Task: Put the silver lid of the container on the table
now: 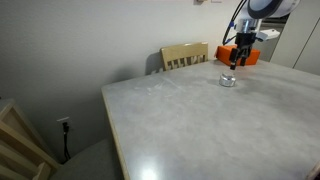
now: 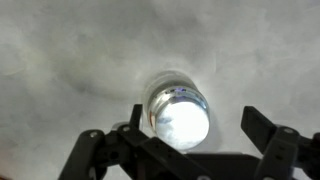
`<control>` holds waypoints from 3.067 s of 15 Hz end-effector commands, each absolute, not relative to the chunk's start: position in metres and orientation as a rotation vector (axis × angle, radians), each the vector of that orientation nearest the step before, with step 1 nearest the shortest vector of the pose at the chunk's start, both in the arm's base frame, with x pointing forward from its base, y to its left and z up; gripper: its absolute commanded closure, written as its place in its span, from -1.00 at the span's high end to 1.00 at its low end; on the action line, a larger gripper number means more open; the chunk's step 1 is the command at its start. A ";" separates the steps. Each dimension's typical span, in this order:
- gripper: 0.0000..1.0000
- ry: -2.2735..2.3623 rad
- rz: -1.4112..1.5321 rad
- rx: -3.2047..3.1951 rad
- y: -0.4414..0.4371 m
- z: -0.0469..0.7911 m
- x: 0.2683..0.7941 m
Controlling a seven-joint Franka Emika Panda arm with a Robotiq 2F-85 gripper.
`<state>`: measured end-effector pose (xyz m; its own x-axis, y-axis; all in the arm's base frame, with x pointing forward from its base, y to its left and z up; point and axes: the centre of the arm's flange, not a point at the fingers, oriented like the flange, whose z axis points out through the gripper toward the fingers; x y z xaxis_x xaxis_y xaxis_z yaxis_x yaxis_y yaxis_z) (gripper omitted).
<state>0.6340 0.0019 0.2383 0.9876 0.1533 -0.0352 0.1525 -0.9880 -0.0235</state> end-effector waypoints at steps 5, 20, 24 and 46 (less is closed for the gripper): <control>1.00 -0.278 0.227 -3.096 0.004 0.195 0.678; 0.07 -0.226 0.274 -3.128 0.017 0.174 0.695; -0.52 -0.167 0.275 -3.166 0.029 0.181 0.687; 1.00 0.222 0.306 -3.188 0.035 0.193 0.630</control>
